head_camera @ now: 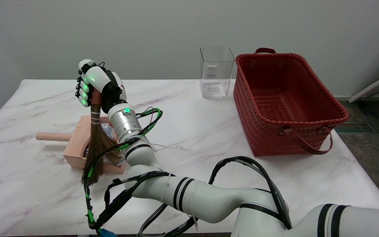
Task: Sweep the paper ball into the dustpan.
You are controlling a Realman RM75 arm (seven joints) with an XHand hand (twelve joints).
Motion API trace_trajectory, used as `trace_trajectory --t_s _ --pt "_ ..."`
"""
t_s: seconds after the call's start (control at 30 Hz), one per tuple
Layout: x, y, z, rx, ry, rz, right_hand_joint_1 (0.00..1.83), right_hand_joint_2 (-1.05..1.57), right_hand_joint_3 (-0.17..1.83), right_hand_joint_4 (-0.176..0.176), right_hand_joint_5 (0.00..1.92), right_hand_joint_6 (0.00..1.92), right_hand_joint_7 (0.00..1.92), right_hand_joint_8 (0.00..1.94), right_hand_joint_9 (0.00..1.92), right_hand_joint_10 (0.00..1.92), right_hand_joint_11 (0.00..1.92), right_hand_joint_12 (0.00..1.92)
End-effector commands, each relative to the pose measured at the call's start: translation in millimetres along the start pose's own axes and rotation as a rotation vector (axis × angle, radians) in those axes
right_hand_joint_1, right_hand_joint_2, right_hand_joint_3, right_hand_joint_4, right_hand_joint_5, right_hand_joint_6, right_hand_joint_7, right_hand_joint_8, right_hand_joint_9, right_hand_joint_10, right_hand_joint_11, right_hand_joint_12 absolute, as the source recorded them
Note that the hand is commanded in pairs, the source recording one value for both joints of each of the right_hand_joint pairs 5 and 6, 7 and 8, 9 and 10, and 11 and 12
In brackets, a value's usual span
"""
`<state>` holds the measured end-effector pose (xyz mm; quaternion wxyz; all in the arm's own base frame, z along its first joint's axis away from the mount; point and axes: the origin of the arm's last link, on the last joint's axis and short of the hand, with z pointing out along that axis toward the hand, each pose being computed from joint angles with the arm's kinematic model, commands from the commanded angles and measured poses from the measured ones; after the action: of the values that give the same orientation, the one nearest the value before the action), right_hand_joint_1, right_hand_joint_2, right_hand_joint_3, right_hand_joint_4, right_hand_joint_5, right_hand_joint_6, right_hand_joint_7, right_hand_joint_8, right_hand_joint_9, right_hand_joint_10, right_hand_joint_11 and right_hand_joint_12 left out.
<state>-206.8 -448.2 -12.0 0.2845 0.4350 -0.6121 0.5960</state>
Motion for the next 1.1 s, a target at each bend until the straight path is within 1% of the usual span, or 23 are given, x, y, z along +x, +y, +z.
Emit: trace_trajectory --t_s 0.03,0.3,0.47,0.63,0.83,1.1 --pt "26.7 -29.9 1.6 0.126 0.002 0.019 0.8 0.98 1.0 0.0 1.92 1.92 1.92 1.92 1.92 1.92 1.9 1.9" --pt "52.1 -51.9 -1.3 0.21 0.01 -0.017 0.79 1.03 0.96 0.0 1.92 1.92 1.92 1.92 1.92 1.92 1.9 1.9" --pt "70.4 -73.5 -3.1 0.28 0.015 -0.031 0.78 1.1 0.93 0.0 1.92 1.92 1.92 1.92 1.92 1.92 1.91 1.91" --pt "86.7 -91.1 -5.8 0.325 0.017 -0.04 0.77 1.15 0.92 0.0 1.92 1.92 1.92 1.92 1.92 1.92 1.92 1.92" --pt "101.3 -106.7 -9.1 0.364 0.029 -0.041 0.76 1.16 0.94 0.0 1.92 1.92 1.92 1.92 1.92 1.92 1.91 1.91" --pt "118.5 -117.0 -14.6 0.385 0.049 -0.043 0.76 1.17 0.95 0.0 1.92 1.92 1.92 1.92 1.92 1.92 1.91 1.91"
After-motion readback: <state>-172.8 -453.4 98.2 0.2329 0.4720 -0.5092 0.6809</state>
